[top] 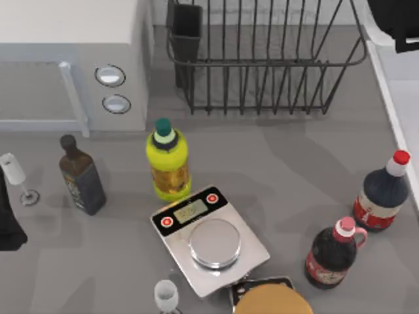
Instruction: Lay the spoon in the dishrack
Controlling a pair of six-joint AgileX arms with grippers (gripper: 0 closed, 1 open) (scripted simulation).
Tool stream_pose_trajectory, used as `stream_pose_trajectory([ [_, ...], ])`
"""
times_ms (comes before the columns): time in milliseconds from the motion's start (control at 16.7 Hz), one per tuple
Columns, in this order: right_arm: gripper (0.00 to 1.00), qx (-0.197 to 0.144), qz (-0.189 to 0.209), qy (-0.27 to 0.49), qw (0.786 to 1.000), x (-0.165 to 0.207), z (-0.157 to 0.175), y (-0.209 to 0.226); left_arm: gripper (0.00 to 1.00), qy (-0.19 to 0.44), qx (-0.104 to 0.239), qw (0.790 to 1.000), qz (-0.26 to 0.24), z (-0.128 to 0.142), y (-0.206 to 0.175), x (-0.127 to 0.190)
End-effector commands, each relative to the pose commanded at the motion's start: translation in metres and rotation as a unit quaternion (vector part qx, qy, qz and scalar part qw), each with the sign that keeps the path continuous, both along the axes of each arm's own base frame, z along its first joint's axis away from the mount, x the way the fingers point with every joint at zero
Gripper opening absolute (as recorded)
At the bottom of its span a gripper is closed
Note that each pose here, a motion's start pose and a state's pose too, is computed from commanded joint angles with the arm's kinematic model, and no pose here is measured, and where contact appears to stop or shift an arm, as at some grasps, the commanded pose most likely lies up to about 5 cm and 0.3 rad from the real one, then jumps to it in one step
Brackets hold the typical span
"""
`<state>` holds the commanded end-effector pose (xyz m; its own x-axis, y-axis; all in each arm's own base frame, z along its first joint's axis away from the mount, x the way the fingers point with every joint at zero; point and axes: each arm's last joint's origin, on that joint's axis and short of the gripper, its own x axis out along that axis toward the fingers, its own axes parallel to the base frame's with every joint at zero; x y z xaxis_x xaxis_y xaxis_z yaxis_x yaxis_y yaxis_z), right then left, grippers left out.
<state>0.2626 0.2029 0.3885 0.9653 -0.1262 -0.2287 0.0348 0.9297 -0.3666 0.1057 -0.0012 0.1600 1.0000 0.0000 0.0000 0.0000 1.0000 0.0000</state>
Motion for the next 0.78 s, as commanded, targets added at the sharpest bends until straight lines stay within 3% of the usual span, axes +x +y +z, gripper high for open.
stream_pose_trajectory([
  [180, 0.0, 0.104, 0.028, -0.086, 0.99, -0.047, 0.019, 0.043, 1.0, 0.0, 0.0, 1.0, 0.0, 0.0, 0.0, 0.0],
  [360, 0.0, 0.17, 0.036, -0.121, 0.977, -0.075, 0.029, 0.059, 1.0, 0.0, 0.0, 1.0, 0.0, 0.0, 0.0, 0.0],
  [780, 0.0, 0.181, 0.037, -0.125, 0.975, -0.078, 0.03, 0.062, 1.0, 0.0, 0.0, 1.0, 0.0, 0.0, 0.0, 0.0],
])
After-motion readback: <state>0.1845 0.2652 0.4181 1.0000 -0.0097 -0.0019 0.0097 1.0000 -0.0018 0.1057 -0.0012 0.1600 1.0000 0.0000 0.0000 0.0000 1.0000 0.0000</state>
